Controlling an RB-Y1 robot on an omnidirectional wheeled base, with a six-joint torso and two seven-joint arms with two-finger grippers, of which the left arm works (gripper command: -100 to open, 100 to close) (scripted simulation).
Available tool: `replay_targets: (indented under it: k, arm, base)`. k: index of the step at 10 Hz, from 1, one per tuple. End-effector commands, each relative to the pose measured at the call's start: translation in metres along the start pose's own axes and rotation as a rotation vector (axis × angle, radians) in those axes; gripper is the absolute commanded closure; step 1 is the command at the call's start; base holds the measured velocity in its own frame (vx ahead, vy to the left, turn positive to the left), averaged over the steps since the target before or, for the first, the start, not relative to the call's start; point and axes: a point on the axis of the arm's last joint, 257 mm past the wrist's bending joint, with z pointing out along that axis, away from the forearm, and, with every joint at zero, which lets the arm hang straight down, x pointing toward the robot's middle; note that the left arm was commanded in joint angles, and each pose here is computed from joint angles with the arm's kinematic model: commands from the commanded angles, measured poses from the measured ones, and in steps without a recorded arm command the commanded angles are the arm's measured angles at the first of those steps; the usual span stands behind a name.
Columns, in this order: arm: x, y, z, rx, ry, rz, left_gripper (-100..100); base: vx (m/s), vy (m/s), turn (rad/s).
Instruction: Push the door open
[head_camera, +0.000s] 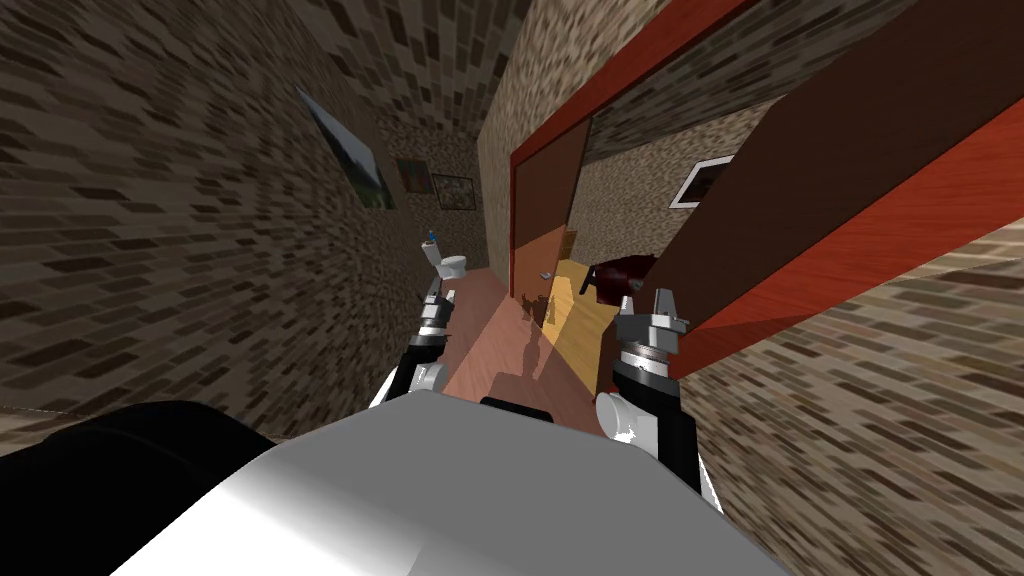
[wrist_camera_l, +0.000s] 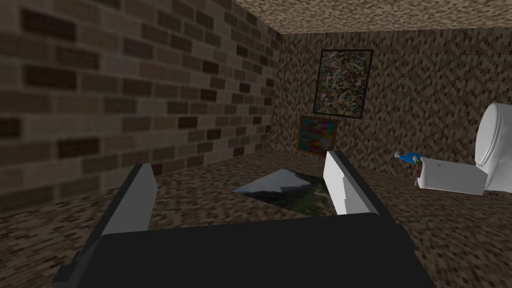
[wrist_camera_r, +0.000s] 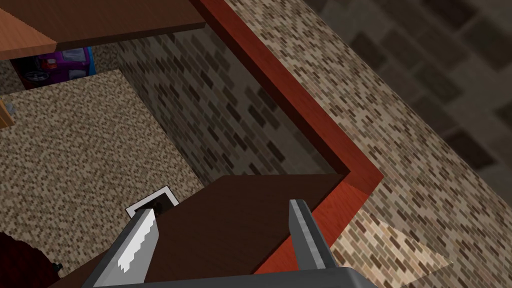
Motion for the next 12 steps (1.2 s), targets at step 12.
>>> replay_targets:
  k: [12]
  arm:
    - [0.058, 0.081, -0.0119, -0.102, 0.103, -0.104, -100]
  base:
    - [0.14, 0.041, -0.089]
